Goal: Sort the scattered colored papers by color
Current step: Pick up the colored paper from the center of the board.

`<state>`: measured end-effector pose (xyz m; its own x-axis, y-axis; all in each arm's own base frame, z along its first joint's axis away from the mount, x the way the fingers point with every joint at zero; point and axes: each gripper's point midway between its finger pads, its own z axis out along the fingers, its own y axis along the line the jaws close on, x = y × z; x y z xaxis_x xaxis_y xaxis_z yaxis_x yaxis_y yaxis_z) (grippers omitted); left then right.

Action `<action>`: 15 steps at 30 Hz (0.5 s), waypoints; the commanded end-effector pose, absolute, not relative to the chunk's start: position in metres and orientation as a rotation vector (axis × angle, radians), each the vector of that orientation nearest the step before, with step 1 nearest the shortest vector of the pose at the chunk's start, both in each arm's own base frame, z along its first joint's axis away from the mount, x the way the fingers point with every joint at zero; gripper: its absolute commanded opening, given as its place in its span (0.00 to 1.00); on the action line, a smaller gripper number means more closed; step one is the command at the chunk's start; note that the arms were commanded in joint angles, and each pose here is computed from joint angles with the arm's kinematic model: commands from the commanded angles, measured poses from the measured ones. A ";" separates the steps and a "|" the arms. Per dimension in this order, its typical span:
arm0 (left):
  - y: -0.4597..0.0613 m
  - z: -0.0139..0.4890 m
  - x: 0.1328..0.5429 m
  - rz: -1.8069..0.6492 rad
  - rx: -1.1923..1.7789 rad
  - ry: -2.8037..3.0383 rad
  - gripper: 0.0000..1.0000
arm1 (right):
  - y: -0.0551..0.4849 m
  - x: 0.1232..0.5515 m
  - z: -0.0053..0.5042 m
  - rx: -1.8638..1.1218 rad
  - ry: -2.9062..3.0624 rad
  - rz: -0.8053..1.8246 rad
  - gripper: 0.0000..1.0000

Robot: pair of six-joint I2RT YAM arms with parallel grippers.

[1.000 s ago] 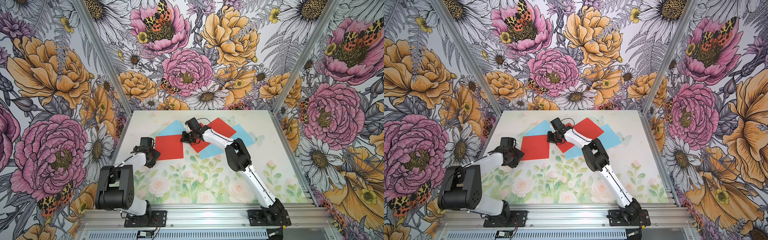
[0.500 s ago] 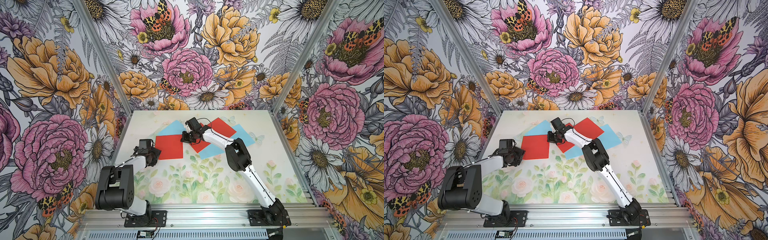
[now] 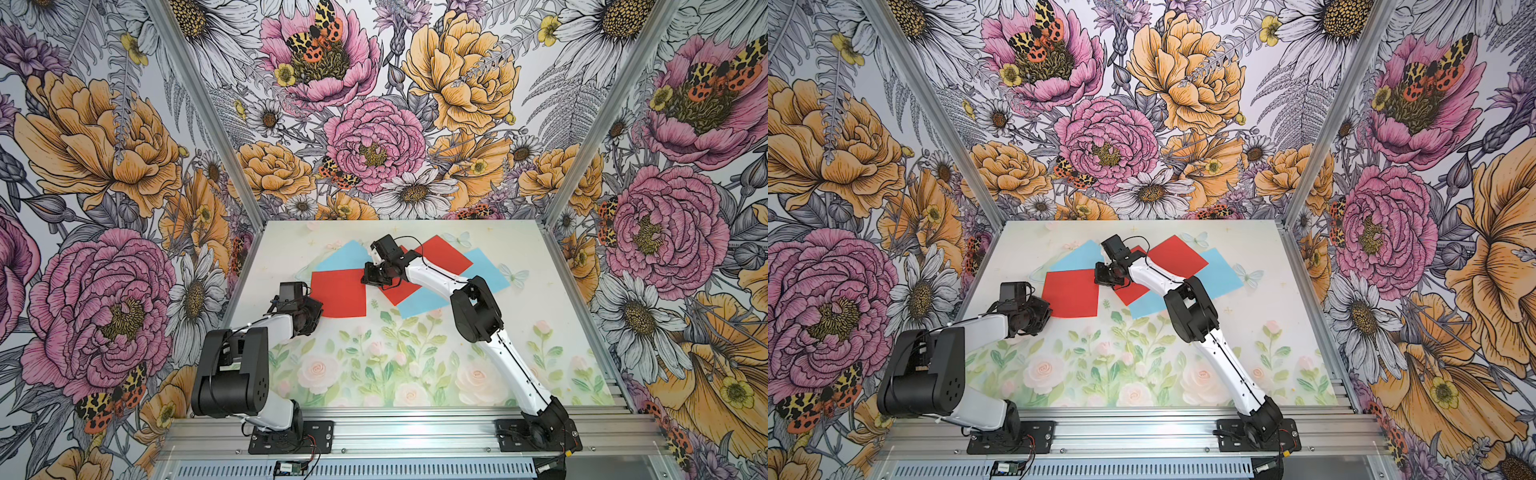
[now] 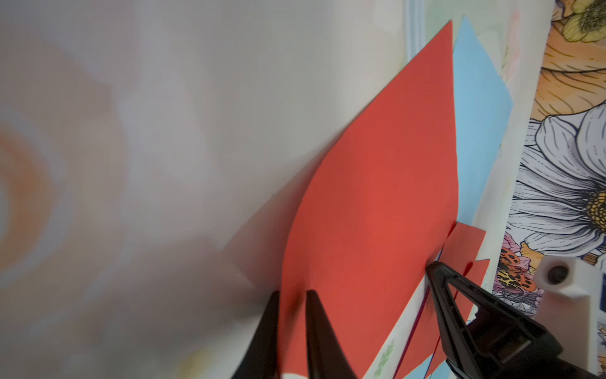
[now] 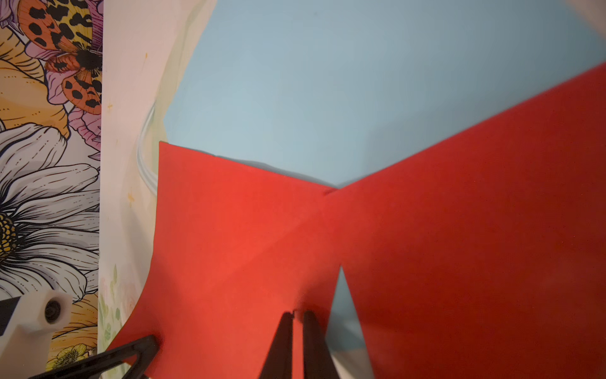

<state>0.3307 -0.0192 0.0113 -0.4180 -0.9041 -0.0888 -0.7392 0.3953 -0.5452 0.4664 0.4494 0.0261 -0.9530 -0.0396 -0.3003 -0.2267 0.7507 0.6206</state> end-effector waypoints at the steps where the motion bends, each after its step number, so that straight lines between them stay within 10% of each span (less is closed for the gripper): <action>1: -0.023 -0.006 0.310 -0.563 -1.441 2.395 0.00 | 0.443 0.463 0.008 -0.179 2.738 0.972 0.11; 15: -0.012 0.086 0.351 -0.566 -1.118 2.232 0.00 | 0.416 0.486 0.133 -0.284 2.516 0.992 0.33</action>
